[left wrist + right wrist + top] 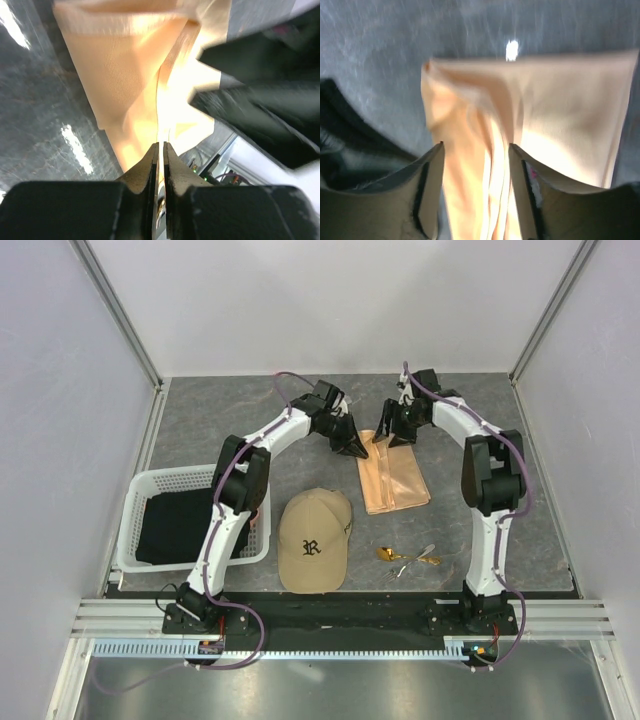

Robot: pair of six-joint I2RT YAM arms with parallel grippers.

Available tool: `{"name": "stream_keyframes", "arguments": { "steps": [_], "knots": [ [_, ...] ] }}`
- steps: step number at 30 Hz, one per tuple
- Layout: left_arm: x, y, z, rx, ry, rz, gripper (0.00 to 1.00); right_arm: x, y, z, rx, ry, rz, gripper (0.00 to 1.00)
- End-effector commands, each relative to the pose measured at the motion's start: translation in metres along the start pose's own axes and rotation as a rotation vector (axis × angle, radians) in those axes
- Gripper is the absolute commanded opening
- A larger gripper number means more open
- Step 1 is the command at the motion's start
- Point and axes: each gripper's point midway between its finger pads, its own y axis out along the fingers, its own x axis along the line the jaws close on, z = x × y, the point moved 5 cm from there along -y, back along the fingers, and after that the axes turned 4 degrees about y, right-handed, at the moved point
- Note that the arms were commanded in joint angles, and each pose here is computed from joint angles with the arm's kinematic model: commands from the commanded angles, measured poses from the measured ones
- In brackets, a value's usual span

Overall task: Fold the napkin into a case and place the utensils inside
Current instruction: Smooth out the 2/3-rectangle-folded napkin at the center of the board.

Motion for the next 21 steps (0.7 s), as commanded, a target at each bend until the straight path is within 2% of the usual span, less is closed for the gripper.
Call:
{"name": "stream_keyframes", "arguments": {
  "steps": [1, 3, 5, 7, 10, 15, 21],
  "knots": [
    [-0.043, -0.034, 0.009, -0.012, 0.077, 0.094, 0.13, 0.017, -0.064, 0.040, 0.073, 0.005, 0.006, 0.66],
    [-0.047, -0.042, 0.017, -0.007, 0.093, 0.096, 0.13, 0.014, -0.071, 0.061, 0.115, 0.034, 0.008, 0.66],
    [-0.052, -0.050, 0.023, -0.006, 0.103, 0.102, 0.13, 0.014, -0.080, 0.090, 0.152, 0.088, 0.001, 0.62],
    [-0.050, -0.051, 0.030, 0.012, 0.102, 0.101, 0.13, 0.017, -0.085, 0.112, 0.161, 0.120, -0.009, 0.52],
    [-0.048, -0.054, 0.039, 0.025, 0.103, 0.097, 0.13, 0.012, -0.085, 0.134, 0.172, 0.169, -0.016, 0.45],
    [-0.045, -0.046, 0.050, 0.062, 0.095, 0.098, 0.13, 0.009, -0.074, 0.158, 0.191, 0.240, -0.032, 0.46],
    [-0.046, -0.043, 0.051, 0.064, 0.098, 0.097, 0.13, 0.004, -0.063, 0.163, 0.186, 0.256, -0.031, 0.47]
  ]
}}
